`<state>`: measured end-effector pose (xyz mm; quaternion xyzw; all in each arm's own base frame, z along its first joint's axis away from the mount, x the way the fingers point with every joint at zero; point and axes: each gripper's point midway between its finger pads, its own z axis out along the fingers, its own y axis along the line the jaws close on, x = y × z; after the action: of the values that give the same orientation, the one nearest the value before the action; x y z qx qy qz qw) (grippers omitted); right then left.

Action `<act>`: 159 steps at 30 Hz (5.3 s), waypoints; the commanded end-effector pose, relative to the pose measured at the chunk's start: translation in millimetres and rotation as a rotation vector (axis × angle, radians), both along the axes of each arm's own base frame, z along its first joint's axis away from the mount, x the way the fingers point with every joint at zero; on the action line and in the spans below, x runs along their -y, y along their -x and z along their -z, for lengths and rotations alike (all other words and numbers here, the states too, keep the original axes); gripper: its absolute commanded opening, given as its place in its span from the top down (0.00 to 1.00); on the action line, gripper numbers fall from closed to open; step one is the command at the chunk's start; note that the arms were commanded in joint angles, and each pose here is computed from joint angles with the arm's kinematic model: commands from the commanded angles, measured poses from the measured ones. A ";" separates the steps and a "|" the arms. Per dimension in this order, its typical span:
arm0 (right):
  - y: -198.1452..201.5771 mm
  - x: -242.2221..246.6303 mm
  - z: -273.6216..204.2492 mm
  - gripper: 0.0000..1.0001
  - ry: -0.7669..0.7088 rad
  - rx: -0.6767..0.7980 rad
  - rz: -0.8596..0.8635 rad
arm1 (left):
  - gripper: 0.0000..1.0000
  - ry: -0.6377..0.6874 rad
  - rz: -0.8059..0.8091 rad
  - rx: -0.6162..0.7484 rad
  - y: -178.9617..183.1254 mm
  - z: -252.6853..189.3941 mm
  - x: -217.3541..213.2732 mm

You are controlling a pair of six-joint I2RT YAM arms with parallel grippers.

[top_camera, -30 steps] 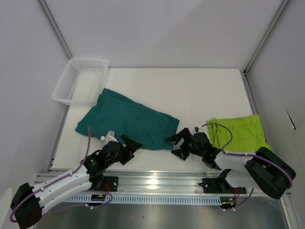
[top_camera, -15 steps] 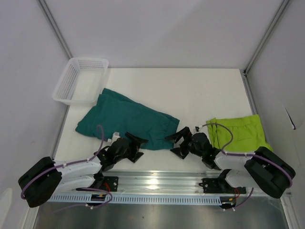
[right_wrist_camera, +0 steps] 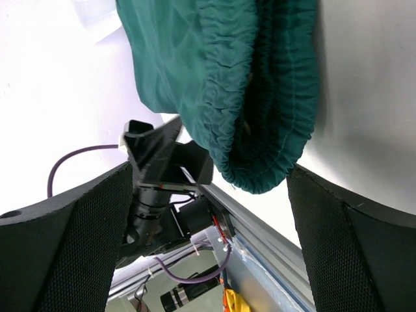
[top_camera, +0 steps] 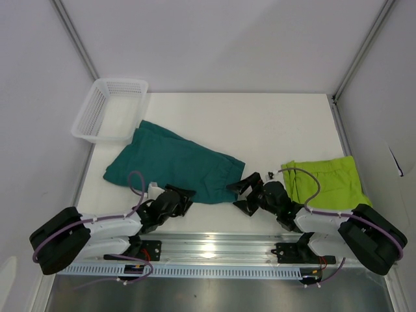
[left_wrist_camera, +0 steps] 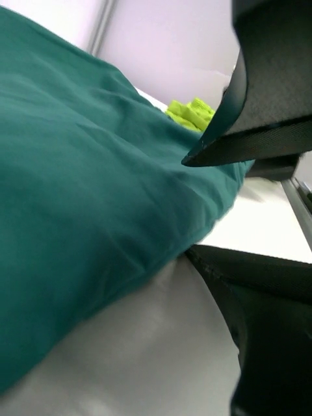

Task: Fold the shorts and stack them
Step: Fold the shorts

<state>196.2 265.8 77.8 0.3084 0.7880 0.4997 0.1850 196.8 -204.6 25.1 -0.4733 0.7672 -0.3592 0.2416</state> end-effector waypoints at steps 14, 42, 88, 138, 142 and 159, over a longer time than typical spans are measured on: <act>5.9 3.3 9.2 0.02 -0.004 -0.004 0.018 | 1.00 -0.116 -0.036 -0.037 -4.5 32.2 -5.8; -23.6 -7.1 55.5 0.04 0.071 -0.002 -0.001 | 1.00 -0.078 0.048 0.023 17.9 12.2 -15.4; -47.2 28.7 85.3 1.00 0.325 0.002 -0.092 | 0.25 -0.145 0.168 0.063 8.0 -7.5 10.2; -135.6 88.7 -47.7 1.00 0.652 0.114 -0.337 | 1.00 -0.463 0.284 0.542 -222.6 -74.4 66.1; -127.9 81.1 -69.5 1.00 0.612 0.148 -0.357 | 1.00 -0.471 0.286 0.490 -230.6 -48.8 70.7; -112.1 35.6 -149.2 1.00 0.495 0.309 -0.428 | 1.00 -0.556 0.350 0.411 -245.3 -33.2 91.6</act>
<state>300.4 213.9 171.9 0.0258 0.9241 0.3117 0.2195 439.8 -288.3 53.7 -0.1855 0.8355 -0.2738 0.4388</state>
